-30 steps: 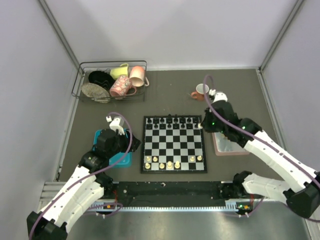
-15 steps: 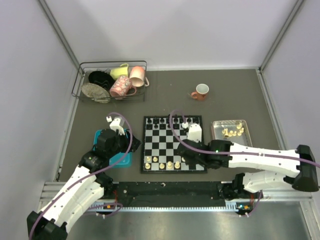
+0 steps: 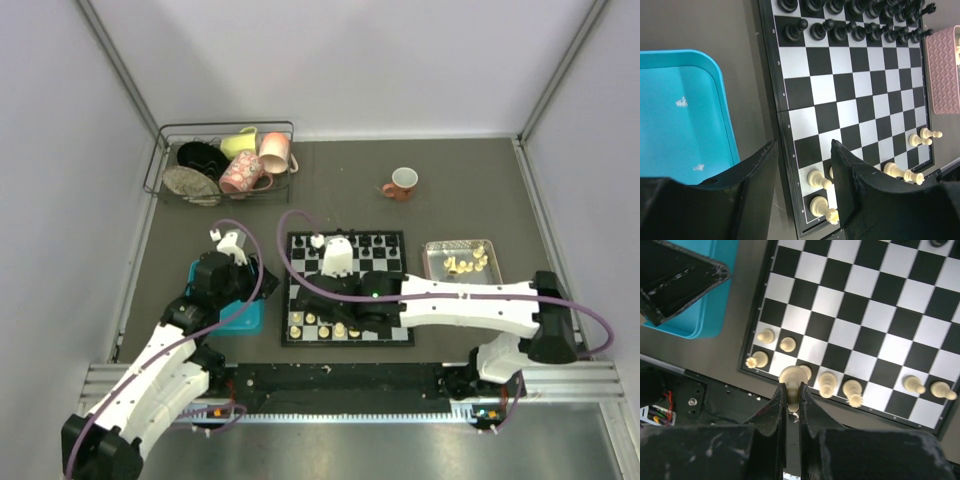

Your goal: Set up the chess pieces on the board

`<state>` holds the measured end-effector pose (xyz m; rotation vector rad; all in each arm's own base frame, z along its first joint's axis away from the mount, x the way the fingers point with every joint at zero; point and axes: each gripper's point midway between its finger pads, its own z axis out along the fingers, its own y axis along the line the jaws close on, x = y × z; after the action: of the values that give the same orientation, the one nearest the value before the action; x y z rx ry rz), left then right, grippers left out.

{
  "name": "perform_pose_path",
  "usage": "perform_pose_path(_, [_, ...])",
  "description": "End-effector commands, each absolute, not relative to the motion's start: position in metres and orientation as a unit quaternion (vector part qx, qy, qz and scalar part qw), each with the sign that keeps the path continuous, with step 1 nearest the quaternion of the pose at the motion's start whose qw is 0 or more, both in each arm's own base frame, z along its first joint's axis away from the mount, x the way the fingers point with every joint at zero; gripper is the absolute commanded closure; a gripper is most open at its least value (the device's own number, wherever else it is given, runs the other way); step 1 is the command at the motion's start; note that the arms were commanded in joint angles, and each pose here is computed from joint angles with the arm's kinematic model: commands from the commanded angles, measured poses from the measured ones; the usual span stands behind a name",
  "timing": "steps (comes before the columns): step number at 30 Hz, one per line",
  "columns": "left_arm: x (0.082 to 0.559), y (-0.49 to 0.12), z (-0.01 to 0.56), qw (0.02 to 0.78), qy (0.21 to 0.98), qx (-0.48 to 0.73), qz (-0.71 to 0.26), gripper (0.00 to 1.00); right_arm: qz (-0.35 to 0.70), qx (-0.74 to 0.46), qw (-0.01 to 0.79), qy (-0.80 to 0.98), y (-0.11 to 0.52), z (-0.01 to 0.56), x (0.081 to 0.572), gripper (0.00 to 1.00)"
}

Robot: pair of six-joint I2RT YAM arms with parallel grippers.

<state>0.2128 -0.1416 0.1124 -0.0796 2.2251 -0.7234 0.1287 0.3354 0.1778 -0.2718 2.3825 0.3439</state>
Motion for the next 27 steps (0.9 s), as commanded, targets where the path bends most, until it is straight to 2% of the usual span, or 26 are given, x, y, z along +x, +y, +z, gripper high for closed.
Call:
perform_pose_path(1, [0.229,-0.138,0.144,0.43,0.853,-0.036,-0.293,0.48,0.146,-0.11,0.36,0.915,0.364,0.186,0.123,1.0])
perform_pose_path(10, [0.229,-0.124,0.138,0.431,0.852,-0.057,-0.293,0.48,0.152,-0.104,0.333,0.925,0.393,0.167,0.106,1.0])
perform_pose_path(21, [0.228,-0.124,0.14,0.438,0.846,-0.055,-0.301,0.47,0.112,-0.101,0.317,0.936,0.394,0.127,0.101,1.0])
perform_pose_path(27, [0.228,-0.125,0.141,0.441,0.843,-0.054,-0.303,0.46,0.115,-0.107,0.31,0.938,0.402,0.125,0.098,1.0])
